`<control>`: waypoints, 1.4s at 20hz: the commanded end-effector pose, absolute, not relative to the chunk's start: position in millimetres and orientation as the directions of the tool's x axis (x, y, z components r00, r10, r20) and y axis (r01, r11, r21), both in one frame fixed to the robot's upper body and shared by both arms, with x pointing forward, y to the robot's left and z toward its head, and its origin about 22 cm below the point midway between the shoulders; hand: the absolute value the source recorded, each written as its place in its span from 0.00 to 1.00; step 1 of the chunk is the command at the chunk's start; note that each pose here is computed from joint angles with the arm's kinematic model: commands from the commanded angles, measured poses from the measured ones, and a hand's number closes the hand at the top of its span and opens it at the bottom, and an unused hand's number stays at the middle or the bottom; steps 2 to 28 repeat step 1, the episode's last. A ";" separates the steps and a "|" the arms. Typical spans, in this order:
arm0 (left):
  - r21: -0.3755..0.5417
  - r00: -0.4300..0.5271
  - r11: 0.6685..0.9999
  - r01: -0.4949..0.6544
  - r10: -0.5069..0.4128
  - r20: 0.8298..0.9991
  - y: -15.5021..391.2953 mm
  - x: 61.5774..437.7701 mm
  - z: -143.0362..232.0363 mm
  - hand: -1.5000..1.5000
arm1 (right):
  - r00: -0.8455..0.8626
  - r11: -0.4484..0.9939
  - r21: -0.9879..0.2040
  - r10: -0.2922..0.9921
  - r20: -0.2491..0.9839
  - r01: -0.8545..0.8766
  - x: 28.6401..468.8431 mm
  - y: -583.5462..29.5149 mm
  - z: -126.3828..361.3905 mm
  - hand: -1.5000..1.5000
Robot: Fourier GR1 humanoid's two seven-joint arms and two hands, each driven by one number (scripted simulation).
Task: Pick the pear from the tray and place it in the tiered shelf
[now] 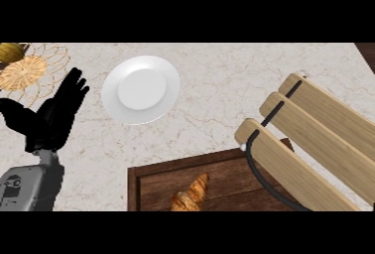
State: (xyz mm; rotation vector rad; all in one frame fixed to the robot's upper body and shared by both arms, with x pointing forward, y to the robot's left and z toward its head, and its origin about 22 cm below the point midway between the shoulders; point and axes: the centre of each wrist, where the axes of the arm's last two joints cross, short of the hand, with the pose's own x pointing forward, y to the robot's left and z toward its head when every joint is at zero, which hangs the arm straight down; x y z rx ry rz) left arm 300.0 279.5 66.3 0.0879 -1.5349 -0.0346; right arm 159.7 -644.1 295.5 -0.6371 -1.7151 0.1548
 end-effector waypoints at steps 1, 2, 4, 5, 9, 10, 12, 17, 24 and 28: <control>0.084 0.044 0.996 -0.032 -0.083 0.996 283.4 294.4 59.5 0.50 | -0.276 0.885 -0.430 0.465 0.841 0.178 155.5 -645.7 284.9 0.00; 0.084 0.044 0.996 -0.032 -0.083 0.996 283.4 294.4 59.5 0.50 | -0.276 0.885 -0.430 0.465 0.841 0.178 155.5 -645.7 284.9 0.00; 0.084 0.044 0.996 -0.032 -0.083 0.996 283.4 294.4 59.5 0.50 | -0.276 0.885 -0.430 0.465 0.841 0.178 155.5 -645.7 284.9 0.00; 0.084 0.044 0.996 -0.032 -0.083 0.996 283.4 294.4 59.5 0.50 | -0.276 0.885 -0.430 0.465 0.841 0.178 155.5 -645.7 284.9 0.00; 0.084 0.044 0.996 -0.032 -0.083 0.996 283.4 294.4 59.5 0.50 | -0.276 0.885 -0.430 0.465 0.841 0.178 155.5 -645.7 284.9 0.00; 0.084 0.044 0.996 -0.032 -0.083 0.996 283.4 294.4 59.5 0.50 | -0.276 0.885 -0.430 0.465 0.841 0.178 155.5 -645.7 284.9 0.00; 0.084 0.044 0.996 -0.032 -0.083 0.996 283.4 294.4 59.5 0.50 | -0.276 0.885 -0.430 0.465 0.841 0.178 155.5 -645.7 284.9 0.00; 0.084 0.044 0.996 -0.032 -0.083 0.996 283.4 294.4 59.5 0.50 | -0.276 0.885 -0.430 0.465 0.841 0.178 155.5 -645.7 284.9 0.00; 0.084 0.044 0.996 -0.032 -0.083 0.996 283.4 294.4 59.5 0.50 | -0.276 0.885 -0.430 0.465 0.841 0.178 155.5 -645.7 284.9 0.00; 0.084 0.044 0.996 -0.032 -0.083 0.996 283.4 294.4 59.5 0.50 | -0.276 0.885 -0.430 0.465 0.841 0.178 155.5 -645.7 284.9 0.00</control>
